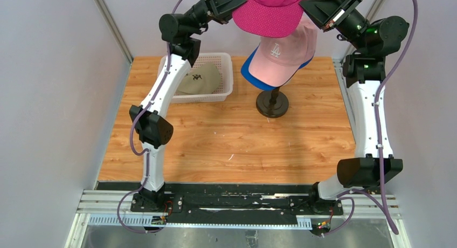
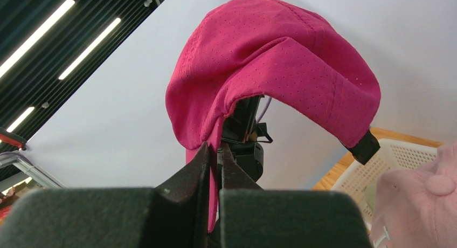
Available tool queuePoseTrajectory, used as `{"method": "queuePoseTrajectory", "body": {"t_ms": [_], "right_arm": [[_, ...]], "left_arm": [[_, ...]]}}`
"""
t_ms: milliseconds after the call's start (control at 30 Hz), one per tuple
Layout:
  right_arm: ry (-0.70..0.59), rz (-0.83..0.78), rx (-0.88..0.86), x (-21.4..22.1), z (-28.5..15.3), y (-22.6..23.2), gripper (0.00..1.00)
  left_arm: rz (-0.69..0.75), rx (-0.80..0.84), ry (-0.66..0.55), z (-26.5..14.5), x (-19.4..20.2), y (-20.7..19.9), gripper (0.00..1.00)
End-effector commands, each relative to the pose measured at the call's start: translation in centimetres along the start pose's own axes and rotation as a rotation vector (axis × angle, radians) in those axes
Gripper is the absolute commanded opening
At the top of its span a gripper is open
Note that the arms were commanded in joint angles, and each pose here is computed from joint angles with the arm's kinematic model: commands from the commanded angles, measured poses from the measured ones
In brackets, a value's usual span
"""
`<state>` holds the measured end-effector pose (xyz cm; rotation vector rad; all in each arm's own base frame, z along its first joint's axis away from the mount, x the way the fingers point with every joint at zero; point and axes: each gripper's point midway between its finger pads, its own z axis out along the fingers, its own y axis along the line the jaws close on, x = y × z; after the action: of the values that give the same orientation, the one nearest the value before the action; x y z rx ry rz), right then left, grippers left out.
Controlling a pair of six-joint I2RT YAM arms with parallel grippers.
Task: Stack the hats
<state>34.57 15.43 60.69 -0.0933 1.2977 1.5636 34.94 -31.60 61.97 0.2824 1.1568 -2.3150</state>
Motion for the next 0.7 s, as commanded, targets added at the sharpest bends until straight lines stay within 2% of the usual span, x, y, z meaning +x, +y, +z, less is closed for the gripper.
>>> {"method": "queuePoseTrajectory", "body": {"t_ms": [0,67,300,433,667], "right_arm": [[0.015,-0.029,-0.032,0.4,-0.2,0.1,0.0],[0.006,-0.029,-0.041,0.3,-0.2,0.1,0.0],[-0.036,-0.028,-0.072,-0.4,-0.1,0.3,0.01],[-0.073,-0.045,-0.071,-1.1,0.0,0.6,0.0],[-0.151,-0.057,-0.051,-2.8,0.4,0.0,0.01]], "left_arm": [[0.025,0.029,0.014,0.6,0.6,-1.1,0.02],[0.025,0.027,0.013,0.6,0.6,-1.0,0.06],[0.036,0.016,-0.007,0.7,0.1,-0.7,0.34],[0.043,0.007,-0.015,0.5,-0.2,-0.4,0.39],[0.052,0.007,-0.047,-0.9,-1.4,-0.7,0.41]]}}
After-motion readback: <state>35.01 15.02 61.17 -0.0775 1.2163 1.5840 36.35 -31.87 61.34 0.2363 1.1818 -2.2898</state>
